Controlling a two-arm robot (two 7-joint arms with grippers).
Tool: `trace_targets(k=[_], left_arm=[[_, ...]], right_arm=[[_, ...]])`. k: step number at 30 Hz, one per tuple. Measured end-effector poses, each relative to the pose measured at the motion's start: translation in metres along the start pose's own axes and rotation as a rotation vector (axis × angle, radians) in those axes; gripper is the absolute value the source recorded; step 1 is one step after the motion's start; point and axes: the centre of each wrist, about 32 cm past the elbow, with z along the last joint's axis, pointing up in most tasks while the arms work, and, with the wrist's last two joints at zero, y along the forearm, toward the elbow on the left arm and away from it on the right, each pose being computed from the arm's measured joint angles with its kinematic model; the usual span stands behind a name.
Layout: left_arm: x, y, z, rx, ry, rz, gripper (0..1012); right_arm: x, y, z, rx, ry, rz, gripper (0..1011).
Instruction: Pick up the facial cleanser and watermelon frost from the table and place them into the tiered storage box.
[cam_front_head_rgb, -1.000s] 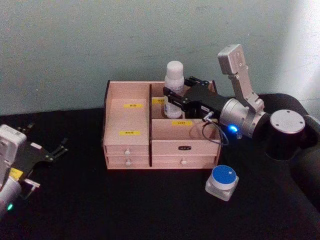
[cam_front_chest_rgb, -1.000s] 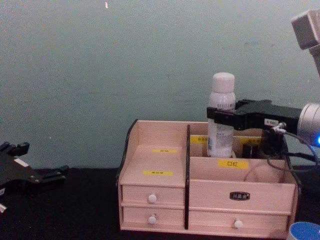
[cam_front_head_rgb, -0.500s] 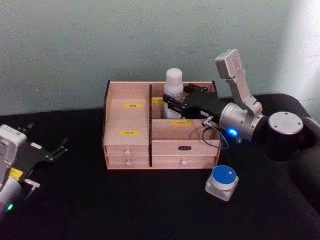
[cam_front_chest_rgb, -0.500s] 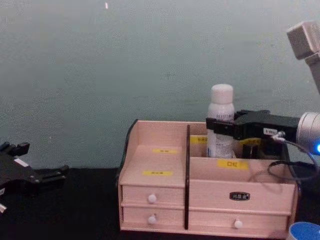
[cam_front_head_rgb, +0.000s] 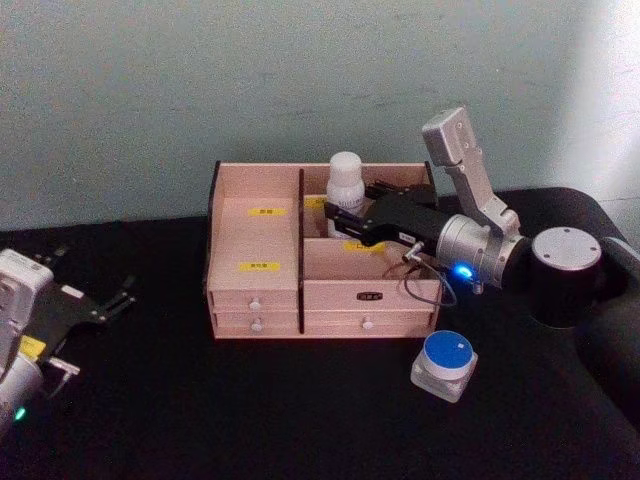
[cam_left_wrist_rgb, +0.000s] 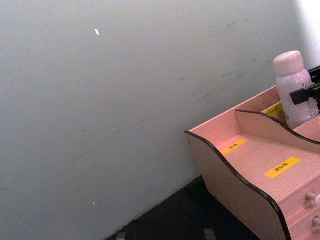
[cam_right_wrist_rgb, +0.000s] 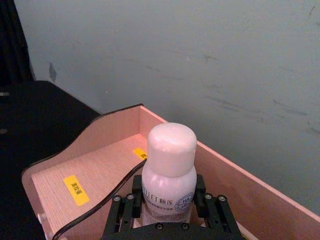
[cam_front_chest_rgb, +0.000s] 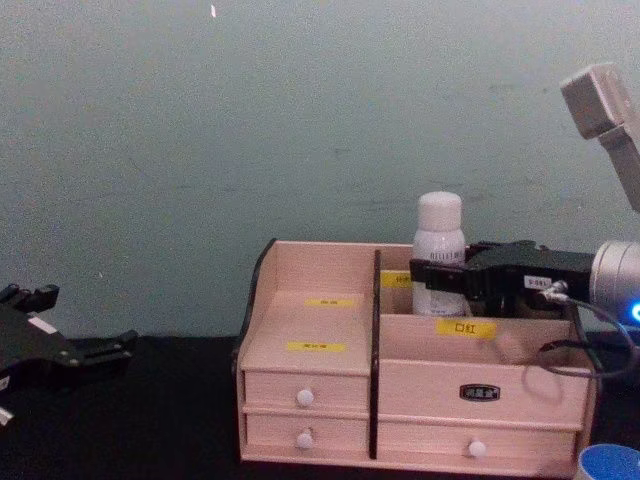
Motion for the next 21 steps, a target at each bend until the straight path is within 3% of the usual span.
trace_targets(k=[21], left_arm=[[0.0000, 0.0000, 0.0000, 0.000, 0.000, 0.000, 1001]], right_arm=[[0.0002, 0.0004, -0.0012, -0.015, 0.000, 0.002, 594]])
